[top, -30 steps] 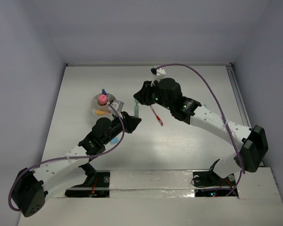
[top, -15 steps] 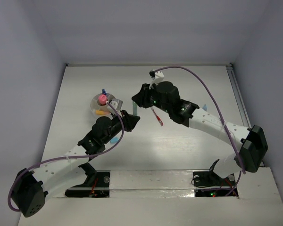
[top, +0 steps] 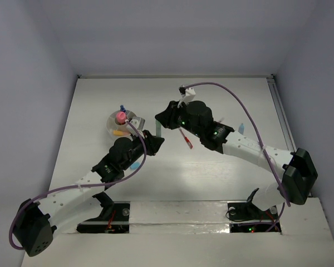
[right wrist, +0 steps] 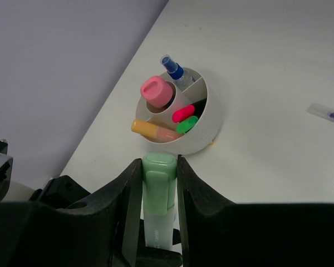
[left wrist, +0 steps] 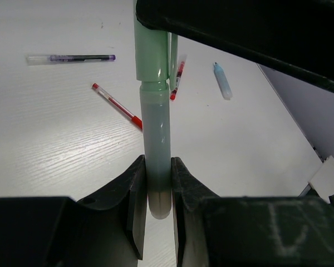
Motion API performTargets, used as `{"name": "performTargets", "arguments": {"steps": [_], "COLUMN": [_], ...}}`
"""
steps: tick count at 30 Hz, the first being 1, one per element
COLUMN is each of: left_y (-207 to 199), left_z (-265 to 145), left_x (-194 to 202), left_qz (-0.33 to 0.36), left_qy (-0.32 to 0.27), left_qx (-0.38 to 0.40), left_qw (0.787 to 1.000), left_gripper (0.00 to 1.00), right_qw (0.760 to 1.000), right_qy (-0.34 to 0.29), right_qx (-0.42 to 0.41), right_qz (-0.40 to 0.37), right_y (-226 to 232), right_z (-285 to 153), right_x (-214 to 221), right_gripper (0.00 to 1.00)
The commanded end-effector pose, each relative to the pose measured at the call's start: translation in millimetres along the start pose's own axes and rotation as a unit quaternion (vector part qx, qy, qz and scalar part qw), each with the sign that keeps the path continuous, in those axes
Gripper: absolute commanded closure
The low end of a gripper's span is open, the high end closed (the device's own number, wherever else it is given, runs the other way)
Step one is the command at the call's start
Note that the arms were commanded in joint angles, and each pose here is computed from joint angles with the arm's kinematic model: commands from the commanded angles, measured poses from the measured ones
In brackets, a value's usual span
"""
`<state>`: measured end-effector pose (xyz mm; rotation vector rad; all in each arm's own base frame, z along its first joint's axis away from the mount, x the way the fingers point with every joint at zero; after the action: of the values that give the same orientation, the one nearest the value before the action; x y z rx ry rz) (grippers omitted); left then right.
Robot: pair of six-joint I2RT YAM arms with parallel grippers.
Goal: Sort the stationery into containers
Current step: Close the pen cap on the pen.
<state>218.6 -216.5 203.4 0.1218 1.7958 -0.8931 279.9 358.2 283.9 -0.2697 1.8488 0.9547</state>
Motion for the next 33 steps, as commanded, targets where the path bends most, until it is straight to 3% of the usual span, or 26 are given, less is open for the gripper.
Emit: {"name": "performTargets", "arguments": {"steps": [1,9,15,17,20,33], "left_y": [-27,-26,-23,-25,-28,-37], "left_z": [-2,-4,-8,-7,-8,-24], "left_x": [-70,-63,-69,-72,-81,-117], "left_qz": [-0.001,0.006,-0.003,-0.004,0.000,0.007], "left_qy": [-0.114,-0.100,-0.113,-0.116,-0.124,-0.167], "left_qx": [0.026,0.030,0.014,0.015,0.013,0.001], "left_qw": [0.993,0.995,0.993,0.993,0.992,0.986], "left_gripper": [1.00,1.00,1.00,1.00,1.00,1.00], "right_qw": [0.998,0.992,0.991,0.985,0.979,0.969], "right_qy": [0.049,0.114,0.113,0.142,0.182,0.234], "right_qx": [-0.035,-0.046,-0.049,-0.087,-0.079,-0.071], "right_qz": [0.004,-0.036,-0.043,-0.043,-0.041,-0.020], "right_y": [11,15,15,22,15,-9], "right_z": [-9,-20,-23,-24,-22,-36], "right_x": [25,33,33,47,66,122], "right_gripper": [0.93,0.93,0.94,0.95,0.97,1.00]}}
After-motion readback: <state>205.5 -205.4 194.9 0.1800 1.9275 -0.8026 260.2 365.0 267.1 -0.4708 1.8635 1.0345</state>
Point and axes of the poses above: each gripper's point midway between its finger pads, its own z axis out along the fingers, its own y axis along the line the jaws close on, x = y × z, the point moved 3 cm from there along -z, back along the fingers, and after that the axes turned 2 degrees about -z, right-handed, at the moved point
